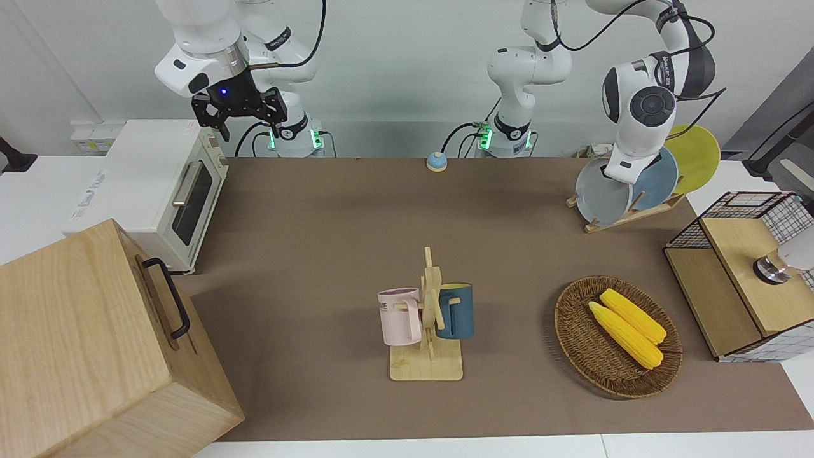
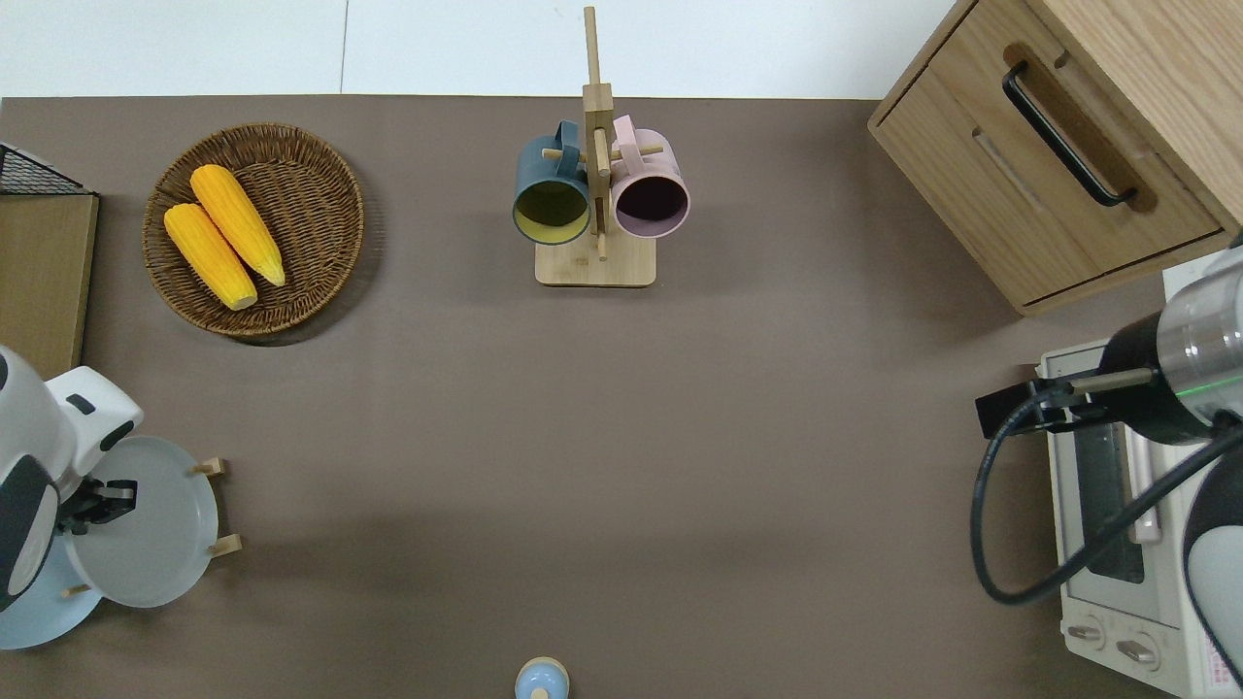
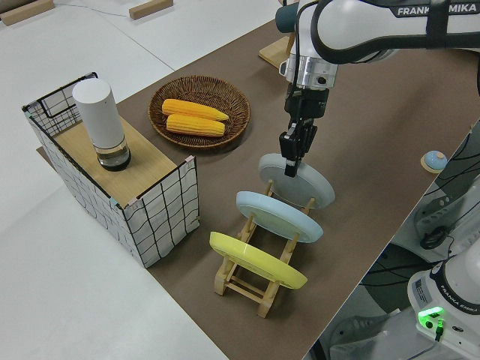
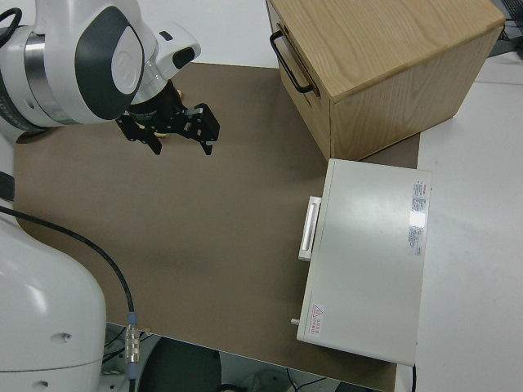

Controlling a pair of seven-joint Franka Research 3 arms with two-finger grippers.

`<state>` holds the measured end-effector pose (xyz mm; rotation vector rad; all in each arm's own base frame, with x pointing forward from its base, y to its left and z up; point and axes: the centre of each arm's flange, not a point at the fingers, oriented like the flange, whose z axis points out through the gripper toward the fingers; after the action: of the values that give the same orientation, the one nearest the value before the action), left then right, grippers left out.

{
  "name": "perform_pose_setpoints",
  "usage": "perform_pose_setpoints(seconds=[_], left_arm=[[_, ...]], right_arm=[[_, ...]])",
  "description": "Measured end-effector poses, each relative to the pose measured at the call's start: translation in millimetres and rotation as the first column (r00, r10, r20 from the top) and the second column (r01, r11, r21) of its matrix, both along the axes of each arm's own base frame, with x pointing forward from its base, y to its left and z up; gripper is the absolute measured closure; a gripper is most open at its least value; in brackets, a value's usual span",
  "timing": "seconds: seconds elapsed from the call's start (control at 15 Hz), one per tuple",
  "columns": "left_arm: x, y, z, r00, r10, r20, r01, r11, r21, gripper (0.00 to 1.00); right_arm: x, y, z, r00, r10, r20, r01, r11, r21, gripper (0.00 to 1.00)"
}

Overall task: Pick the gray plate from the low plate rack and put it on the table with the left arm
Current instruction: 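Grasp the rim of the front gray plate with the left gripper, then lift the gray plate out of the rack with the left gripper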

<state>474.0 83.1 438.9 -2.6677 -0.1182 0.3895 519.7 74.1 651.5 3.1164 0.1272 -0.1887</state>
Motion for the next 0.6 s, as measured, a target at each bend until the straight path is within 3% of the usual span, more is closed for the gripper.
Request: perform_pose_setpoints(seconds=[0.33,0.6], left_arm=[[0.4,-0.4,2.4,1.0,0.003,0.007,-0.003,1.0,-0.006,0.88],[3.8,-8.6,30.0,0.9996,0.029,0.002,-0.029,0.999,-0.016,0.88]], right_arm=[[0.0,0.0,0.0,1.0,0.0,0.0,0.0,1.0,0.0,0.01],[0.0,0.0,0.0,1.0,0.0,0.0,0.0,1.0,0.0,0.01]])
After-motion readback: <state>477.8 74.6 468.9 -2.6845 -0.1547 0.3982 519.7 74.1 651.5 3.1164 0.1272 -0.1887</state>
